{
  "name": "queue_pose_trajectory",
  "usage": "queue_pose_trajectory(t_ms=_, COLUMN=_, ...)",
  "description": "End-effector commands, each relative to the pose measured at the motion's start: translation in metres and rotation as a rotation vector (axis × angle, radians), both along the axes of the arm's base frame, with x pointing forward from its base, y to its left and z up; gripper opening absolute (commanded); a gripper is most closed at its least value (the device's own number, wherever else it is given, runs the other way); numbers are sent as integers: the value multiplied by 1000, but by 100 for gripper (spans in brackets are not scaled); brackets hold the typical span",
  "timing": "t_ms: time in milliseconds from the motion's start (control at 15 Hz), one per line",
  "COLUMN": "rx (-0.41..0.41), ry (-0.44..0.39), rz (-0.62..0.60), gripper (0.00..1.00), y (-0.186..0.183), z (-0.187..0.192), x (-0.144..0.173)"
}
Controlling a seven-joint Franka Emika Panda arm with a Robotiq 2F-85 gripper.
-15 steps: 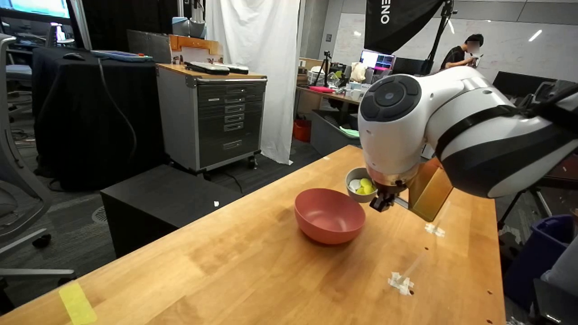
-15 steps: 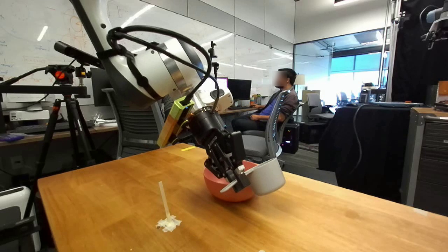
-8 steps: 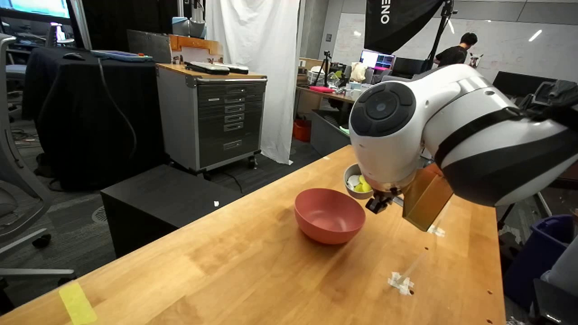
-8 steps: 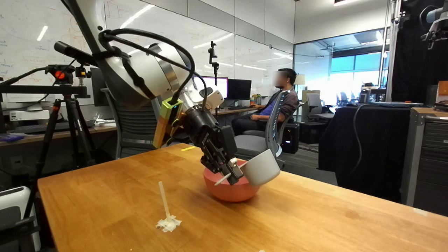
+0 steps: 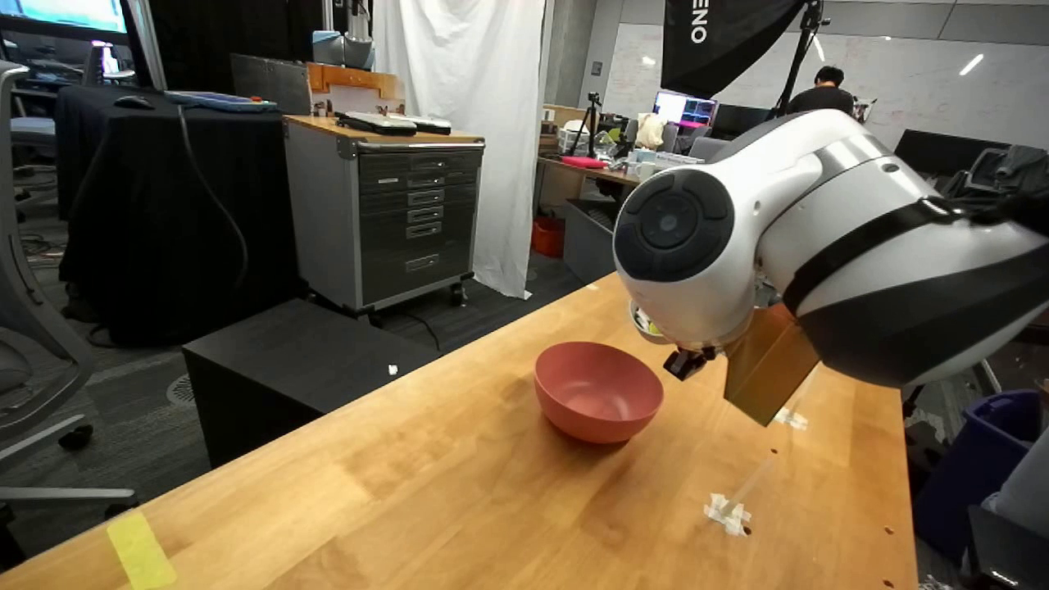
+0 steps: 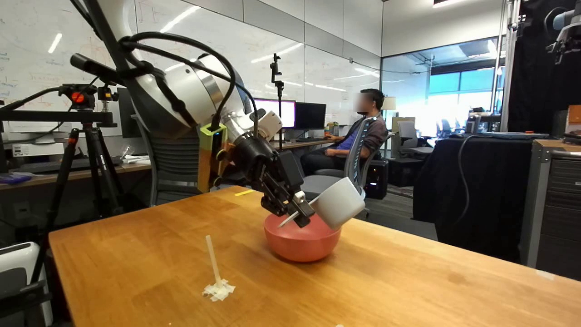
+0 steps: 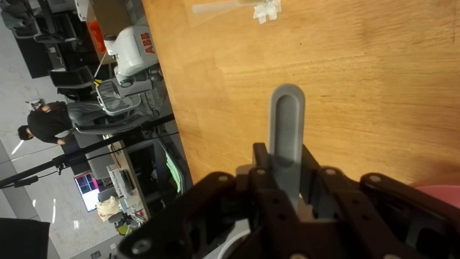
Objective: Pour the contents of the grey pot in the peach bowl
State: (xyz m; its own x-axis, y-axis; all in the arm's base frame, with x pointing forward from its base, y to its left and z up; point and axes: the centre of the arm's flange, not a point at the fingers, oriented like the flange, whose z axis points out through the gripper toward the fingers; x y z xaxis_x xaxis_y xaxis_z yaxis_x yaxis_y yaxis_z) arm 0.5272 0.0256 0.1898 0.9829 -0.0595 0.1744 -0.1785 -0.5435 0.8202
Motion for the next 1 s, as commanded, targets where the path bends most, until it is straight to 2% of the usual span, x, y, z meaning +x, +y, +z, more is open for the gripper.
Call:
queue_pose_trajectory(t_ms=0, rx=-84, ry=-21, rz=7, gripper=9, y=7, z=-3, x=2)
queue_pose_trajectory(t_ms=533, rx=-168, ry=-7, rz=56, gripper=9, y=23, z=-31, x=-4)
queue_pose_trajectory(t_ms=933, rx=-214, ry=-59, rz=56, gripper=9, y=36, z=-23, x=9)
